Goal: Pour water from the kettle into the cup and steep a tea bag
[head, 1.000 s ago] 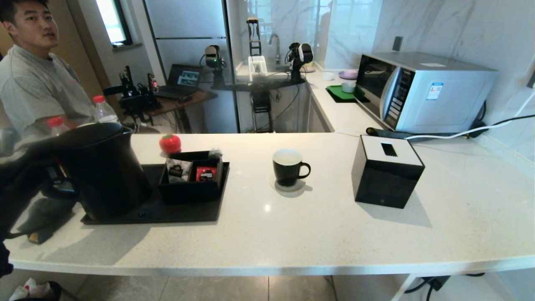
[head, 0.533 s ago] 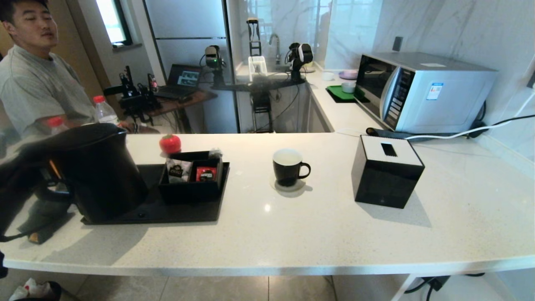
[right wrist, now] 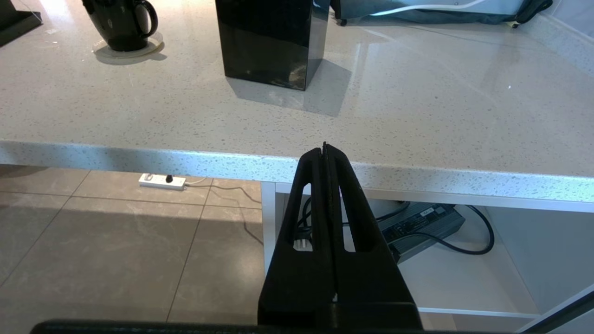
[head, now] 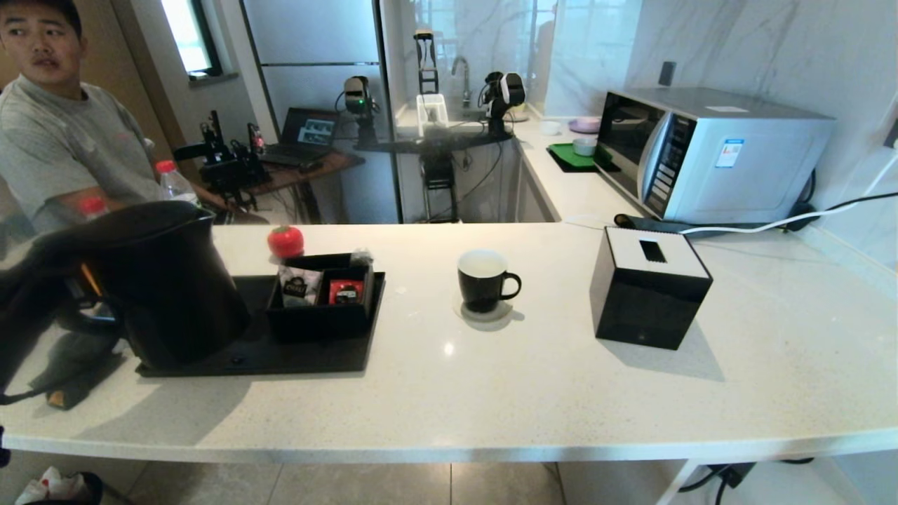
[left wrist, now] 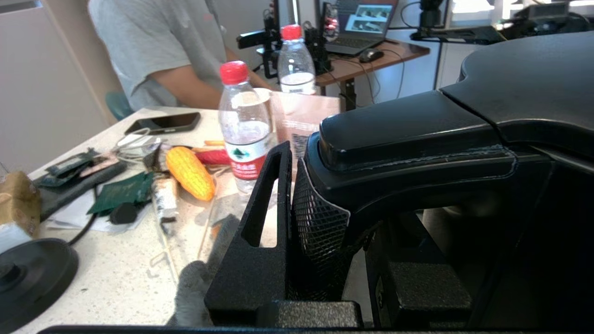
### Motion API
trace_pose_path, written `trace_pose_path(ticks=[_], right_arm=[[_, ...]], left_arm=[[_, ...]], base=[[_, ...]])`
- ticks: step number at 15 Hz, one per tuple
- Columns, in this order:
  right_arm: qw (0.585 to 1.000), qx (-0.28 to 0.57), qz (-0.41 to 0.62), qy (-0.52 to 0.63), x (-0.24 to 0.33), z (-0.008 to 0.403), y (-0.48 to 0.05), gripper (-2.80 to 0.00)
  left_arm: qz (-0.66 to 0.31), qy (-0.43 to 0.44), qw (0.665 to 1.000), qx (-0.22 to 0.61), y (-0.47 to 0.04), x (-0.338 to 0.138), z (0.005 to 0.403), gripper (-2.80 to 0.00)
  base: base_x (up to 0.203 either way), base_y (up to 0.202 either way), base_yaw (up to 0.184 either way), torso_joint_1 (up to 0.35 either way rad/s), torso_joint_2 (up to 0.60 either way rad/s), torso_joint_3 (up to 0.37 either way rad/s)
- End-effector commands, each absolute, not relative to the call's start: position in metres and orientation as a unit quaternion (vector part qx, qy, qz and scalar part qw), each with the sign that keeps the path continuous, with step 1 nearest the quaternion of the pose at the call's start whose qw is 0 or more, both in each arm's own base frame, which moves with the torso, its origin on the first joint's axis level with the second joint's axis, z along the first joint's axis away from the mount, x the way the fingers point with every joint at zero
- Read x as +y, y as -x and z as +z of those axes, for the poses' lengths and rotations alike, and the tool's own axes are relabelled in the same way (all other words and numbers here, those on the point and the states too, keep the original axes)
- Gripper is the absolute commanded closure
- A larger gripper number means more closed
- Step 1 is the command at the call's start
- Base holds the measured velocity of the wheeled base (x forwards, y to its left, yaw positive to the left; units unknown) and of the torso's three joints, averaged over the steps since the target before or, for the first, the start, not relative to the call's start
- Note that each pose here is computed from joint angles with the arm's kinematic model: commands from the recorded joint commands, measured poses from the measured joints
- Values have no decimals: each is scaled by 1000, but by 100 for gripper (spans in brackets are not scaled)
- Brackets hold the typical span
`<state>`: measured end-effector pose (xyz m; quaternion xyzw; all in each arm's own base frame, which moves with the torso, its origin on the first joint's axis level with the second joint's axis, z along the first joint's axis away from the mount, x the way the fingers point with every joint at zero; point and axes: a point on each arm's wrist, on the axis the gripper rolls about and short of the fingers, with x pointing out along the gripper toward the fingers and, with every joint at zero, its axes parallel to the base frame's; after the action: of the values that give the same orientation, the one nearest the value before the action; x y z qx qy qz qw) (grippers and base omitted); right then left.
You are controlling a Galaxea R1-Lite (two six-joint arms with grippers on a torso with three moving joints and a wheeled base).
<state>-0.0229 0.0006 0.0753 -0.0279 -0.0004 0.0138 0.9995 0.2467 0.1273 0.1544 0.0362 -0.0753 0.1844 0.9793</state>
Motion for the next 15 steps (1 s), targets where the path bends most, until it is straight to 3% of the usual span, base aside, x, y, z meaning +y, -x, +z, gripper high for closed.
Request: trace_pose_path(ticks=[1,15], right_arm=[[999,0,14,28,1,75,23,0],[999,0,15,28,1,75,23,0]], left_arm=[[182,-43,977,-100,-245,125,160,0],[173,-36,980,-88,-240,119,155,0]], base=[[0,0,0,0,0,0],[0,0,0,0,0,0]])
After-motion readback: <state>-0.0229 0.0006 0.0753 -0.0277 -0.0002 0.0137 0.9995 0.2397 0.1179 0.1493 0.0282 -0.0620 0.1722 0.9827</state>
